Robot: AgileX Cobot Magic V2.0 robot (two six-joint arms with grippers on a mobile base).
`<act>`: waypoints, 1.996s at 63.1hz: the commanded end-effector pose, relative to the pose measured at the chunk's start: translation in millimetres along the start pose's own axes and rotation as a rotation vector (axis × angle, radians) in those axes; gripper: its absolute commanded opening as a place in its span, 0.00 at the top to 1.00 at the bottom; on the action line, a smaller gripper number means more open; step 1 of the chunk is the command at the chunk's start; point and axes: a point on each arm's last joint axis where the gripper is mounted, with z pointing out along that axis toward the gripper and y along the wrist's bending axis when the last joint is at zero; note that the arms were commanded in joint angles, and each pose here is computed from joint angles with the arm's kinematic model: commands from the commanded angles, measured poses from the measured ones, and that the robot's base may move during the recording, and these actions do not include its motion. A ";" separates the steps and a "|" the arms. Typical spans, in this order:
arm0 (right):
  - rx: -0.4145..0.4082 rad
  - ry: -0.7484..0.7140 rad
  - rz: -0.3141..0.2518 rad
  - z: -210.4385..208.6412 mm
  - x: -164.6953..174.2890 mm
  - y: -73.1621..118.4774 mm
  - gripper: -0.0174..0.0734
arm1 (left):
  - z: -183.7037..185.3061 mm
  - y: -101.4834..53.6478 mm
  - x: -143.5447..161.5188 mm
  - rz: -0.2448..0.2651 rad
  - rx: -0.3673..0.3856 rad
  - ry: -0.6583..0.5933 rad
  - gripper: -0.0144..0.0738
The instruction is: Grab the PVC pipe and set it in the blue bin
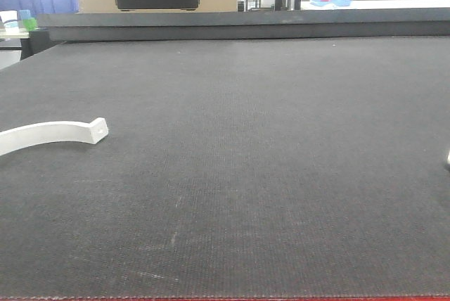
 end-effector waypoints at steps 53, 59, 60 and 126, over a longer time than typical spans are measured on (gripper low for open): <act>0.037 1.072 0.006 132.3 -60.4 6.4 0.99 | 144.9 -1.3 -98.5 0.002 0.007 0.754 0.96; 0.045 1.196 0.007 147.8 -34.6 4.9 0.99 | 160.8 -2.9 -79.5 -0.023 0.014 0.848 0.96; 0.045 1.206 0.007 148.5 -32.9 4.8 0.99 | 162.8 -3.1 -76.6 -0.026 0.014 0.863 0.96; 0.199 1.533 0.067 195.1 67.4 43.3 0.96 | 173.8 -12.1 -35.4 -0.154 0.050 1.172 0.96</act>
